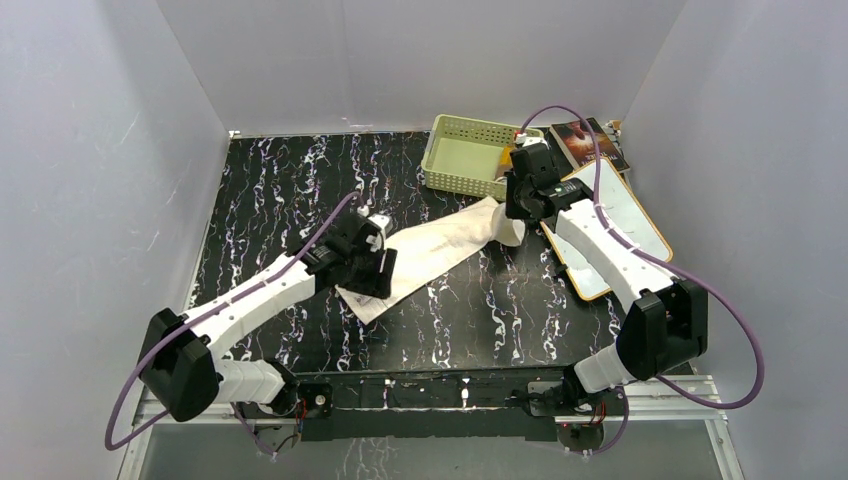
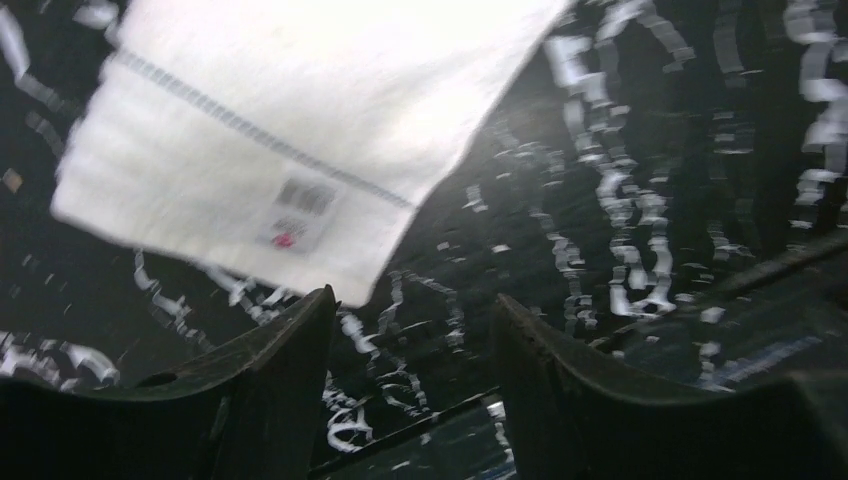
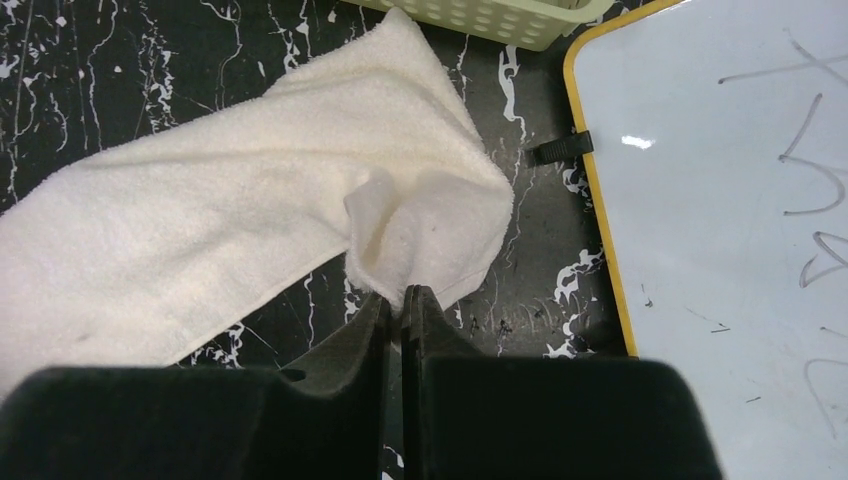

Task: Roll the towels
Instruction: Flatten out the towel at the center of the board.

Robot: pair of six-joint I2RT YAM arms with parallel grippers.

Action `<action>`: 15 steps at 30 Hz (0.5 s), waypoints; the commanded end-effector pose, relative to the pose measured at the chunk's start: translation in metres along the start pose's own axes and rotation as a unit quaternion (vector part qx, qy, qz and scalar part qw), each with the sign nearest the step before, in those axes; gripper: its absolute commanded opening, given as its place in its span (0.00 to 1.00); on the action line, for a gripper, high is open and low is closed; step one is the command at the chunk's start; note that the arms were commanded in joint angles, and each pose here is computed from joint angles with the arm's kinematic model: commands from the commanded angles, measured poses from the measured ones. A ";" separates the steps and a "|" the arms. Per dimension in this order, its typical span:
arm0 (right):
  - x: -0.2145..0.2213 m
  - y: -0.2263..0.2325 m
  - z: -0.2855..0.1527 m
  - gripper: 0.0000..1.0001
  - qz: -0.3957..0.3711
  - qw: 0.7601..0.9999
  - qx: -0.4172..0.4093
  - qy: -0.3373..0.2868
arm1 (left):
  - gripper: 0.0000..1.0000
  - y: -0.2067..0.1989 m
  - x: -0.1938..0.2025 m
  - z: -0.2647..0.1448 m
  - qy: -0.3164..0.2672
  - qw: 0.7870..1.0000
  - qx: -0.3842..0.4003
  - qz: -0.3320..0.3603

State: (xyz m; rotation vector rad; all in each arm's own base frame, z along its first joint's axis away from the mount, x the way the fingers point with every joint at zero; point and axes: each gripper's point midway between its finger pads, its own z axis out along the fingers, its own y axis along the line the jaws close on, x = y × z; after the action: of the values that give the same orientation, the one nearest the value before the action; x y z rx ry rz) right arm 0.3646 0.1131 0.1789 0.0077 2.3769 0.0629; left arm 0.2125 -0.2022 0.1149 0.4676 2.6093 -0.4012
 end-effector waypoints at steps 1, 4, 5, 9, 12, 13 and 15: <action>-0.023 0.013 -0.002 0.00 0.009 0.999 -0.033 -0.039 | 0.53 0.048 0.039 0.000 0.032 0.990 -0.125 -0.064; -0.022 0.014 0.000 0.00 0.005 0.999 -0.035 -0.037 | 0.48 0.047 0.051 0.010 0.048 0.989 -0.122 -0.072; -0.023 0.015 0.001 0.00 0.005 0.999 -0.037 -0.037 | 0.48 0.044 0.052 0.015 0.049 0.990 -0.114 -0.072; -0.023 0.019 0.002 0.00 0.009 0.998 -0.048 -0.034 | 0.48 0.036 0.066 0.035 0.056 0.993 -0.078 -0.075; -0.024 0.020 0.002 0.00 0.011 0.998 -0.050 -0.035 | 0.48 0.030 0.072 0.042 0.062 0.993 -0.061 -0.078; -0.024 0.019 0.001 0.00 0.010 0.998 -0.049 -0.036 | 0.48 0.030 0.074 0.044 0.065 0.993 -0.061 -0.077; -0.024 0.019 0.001 0.00 0.009 0.998 -0.048 -0.035 | 0.48 0.030 0.077 0.047 0.068 0.993 -0.062 -0.075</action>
State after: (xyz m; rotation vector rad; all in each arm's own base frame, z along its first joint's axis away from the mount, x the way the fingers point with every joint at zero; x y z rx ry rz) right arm 0.3688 0.1272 0.1757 -0.0225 2.3801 0.1501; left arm 0.1770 -0.1598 0.0342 0.2650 2.8048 -0.1952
